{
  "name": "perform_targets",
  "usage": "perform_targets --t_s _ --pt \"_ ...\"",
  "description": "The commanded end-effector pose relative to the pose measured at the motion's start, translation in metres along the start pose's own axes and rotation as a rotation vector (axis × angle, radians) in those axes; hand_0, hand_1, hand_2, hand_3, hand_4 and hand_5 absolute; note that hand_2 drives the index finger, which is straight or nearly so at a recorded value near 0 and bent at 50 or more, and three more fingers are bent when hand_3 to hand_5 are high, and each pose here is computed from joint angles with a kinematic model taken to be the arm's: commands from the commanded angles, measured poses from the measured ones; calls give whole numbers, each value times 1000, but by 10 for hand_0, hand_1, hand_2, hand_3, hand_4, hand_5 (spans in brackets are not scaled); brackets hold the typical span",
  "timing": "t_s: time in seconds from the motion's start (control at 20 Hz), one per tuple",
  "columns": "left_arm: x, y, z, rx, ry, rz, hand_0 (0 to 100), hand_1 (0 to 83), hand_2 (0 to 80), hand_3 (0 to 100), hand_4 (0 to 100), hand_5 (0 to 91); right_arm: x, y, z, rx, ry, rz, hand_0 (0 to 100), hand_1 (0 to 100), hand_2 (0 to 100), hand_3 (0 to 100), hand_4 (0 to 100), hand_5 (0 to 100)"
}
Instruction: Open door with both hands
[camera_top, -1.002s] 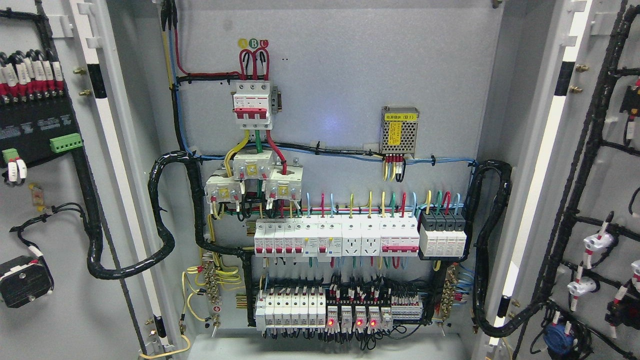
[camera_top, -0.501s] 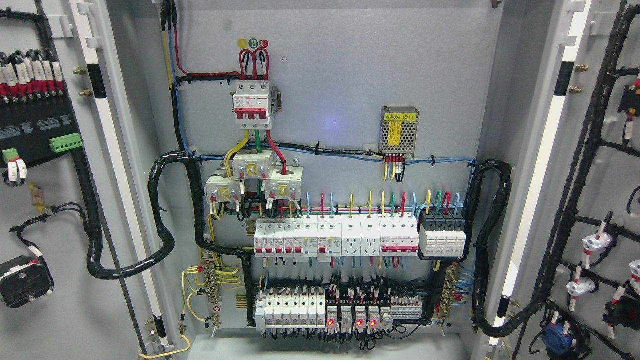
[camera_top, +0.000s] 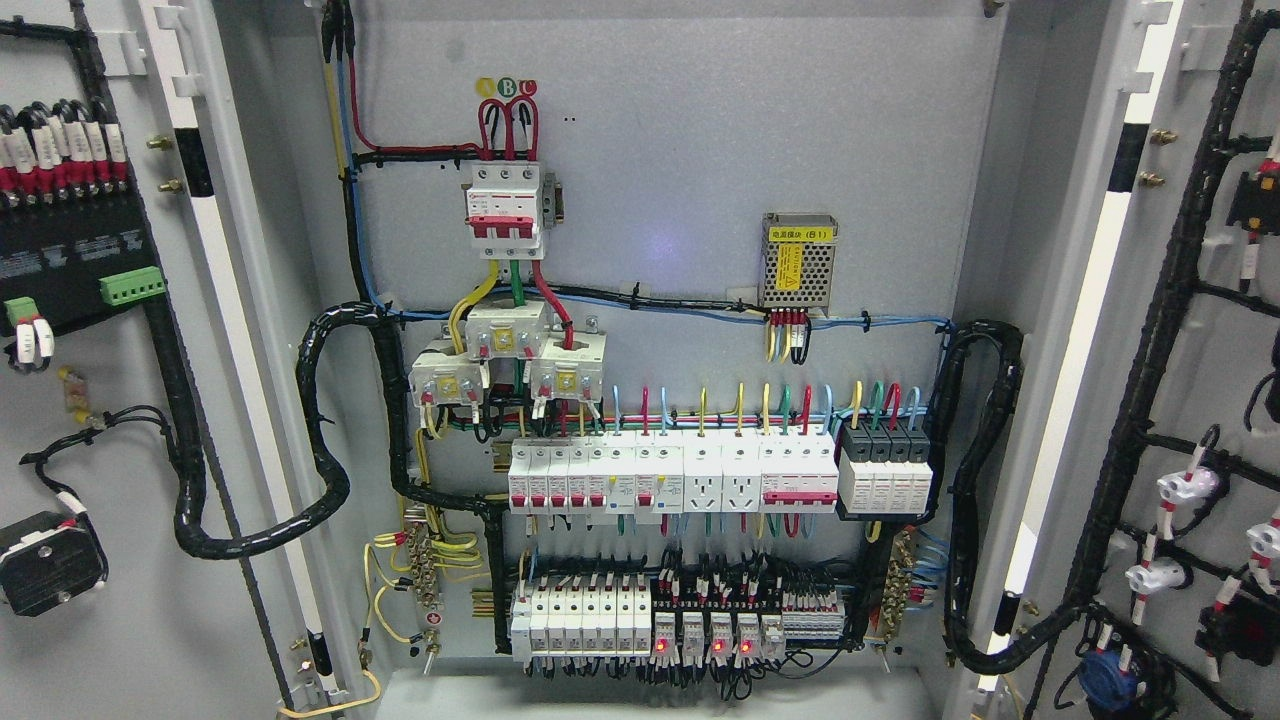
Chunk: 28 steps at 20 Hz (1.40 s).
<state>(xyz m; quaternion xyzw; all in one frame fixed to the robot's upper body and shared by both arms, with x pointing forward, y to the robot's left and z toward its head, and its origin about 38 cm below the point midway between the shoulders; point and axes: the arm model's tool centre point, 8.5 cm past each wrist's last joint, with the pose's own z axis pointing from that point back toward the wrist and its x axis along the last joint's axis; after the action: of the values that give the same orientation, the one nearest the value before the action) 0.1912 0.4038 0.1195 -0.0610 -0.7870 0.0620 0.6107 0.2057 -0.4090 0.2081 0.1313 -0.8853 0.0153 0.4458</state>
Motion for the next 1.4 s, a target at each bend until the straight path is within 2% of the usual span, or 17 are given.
perform_targets --t_s 0.0,0.2,0.35,0.55,0.7,1.0,1.25,1.35 --pt "-56 -7 39 47 154 32 0 0 0 0 0 0 -11 29 -7 98 21 -67 0 0 0 0 0 0" --pt "-63 -10 44 57 168 39 0 0 0 0 0 0 -24 43 -6 134 57 -118 0 0 0 0 0 0" --pt "-71 -13 50 52 191 26 0 0 0 0 0 0 -46 64 1 178 118 -159 0 0 0 0 0 0" --pt "-81 -12 57 63 222 27 0 0 0 0 0 0 -93 94 33 240 286 -174 0 0 0 0 0 0" --pt "-85 -8 61 74 238 22 0 0 0 0 0 0 -127 104 68 258 431 -183 0 0 0 0 0 0" --pt "-114 -9 85 93 331 4 0 0 0 0 0 0 -174 111 152 202 706 -254 0 0 0 0 0 0" --pt "-154 -6 122 157 466 10 0 0 0 0 0 0 -204 110 228 61 906 -283 0 0 0 0 0 0" --pt "-176 -3 144 176 546 -20 0 0 0 0 0 0 -210 112 248 23 956 -291 0 0 0 0 0 0"
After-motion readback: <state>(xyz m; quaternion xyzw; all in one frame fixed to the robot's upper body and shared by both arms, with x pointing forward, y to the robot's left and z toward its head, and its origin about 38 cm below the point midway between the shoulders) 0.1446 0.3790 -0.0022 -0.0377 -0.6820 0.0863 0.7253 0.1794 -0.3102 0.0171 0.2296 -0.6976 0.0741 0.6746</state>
